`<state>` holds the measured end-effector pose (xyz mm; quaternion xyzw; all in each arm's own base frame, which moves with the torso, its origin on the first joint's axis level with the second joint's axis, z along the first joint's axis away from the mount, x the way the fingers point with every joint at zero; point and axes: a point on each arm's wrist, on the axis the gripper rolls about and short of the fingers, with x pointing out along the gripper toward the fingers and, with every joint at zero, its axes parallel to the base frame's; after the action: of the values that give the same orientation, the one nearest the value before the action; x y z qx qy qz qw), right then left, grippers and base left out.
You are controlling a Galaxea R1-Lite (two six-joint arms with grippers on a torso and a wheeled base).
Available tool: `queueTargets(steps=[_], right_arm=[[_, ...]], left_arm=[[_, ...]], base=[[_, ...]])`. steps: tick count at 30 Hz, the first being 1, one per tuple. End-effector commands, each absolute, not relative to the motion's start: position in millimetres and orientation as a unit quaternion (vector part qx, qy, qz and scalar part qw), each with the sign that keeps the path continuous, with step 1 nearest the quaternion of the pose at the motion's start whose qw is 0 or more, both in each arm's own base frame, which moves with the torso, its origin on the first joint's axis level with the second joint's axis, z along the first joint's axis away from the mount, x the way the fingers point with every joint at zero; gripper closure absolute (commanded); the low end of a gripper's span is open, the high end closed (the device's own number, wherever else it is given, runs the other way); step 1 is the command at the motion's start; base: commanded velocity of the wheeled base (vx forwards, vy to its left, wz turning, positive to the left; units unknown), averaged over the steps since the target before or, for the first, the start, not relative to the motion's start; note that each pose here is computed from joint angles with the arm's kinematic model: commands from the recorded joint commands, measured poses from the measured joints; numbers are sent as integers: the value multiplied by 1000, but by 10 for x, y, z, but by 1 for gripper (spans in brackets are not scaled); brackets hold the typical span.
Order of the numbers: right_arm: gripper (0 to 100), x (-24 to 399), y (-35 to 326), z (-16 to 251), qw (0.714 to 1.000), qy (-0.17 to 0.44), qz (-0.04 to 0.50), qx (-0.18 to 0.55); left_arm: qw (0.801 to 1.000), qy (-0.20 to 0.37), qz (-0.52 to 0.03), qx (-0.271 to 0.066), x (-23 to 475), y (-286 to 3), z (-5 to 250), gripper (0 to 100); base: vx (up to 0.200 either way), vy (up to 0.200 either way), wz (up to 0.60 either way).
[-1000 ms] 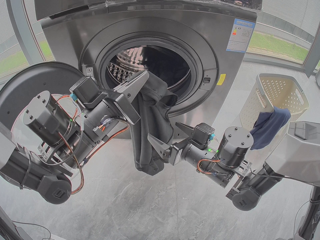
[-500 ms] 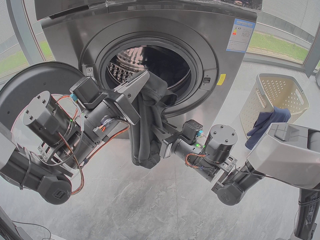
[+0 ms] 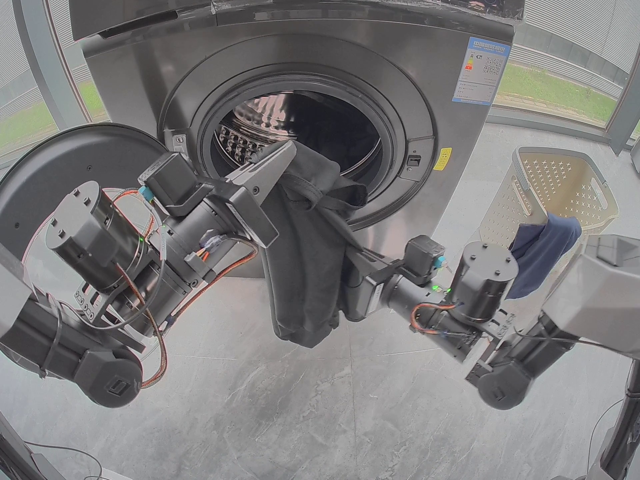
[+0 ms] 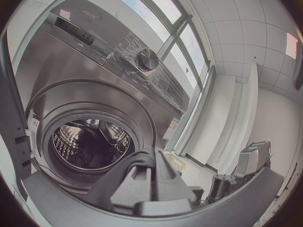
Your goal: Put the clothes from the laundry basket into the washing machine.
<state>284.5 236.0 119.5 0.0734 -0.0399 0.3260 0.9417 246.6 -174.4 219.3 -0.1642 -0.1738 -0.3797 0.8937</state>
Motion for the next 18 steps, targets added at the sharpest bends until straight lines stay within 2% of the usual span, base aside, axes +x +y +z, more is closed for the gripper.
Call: queueTargets(steps=[1, 12, 18], right_arm=[[100, 2724, 1949, 1498, 953, -58, 288, 77], [100, 2606, 1744, 1781, 959, -89, 252, 89], [100, 2524, 1682, 1888, 957, -105, 249, 101]], left_arm=[[895, -172, -378, -164, 2481, -1746, 2179, 100], [896, -168, -378, -163, 2476, -1743, 2161, 100], [894, -165, -382, -163, 2441, -1757, 2147, 100]], base=[[0, 0, 0], [0, 0, 0], [0, 0, 0]])
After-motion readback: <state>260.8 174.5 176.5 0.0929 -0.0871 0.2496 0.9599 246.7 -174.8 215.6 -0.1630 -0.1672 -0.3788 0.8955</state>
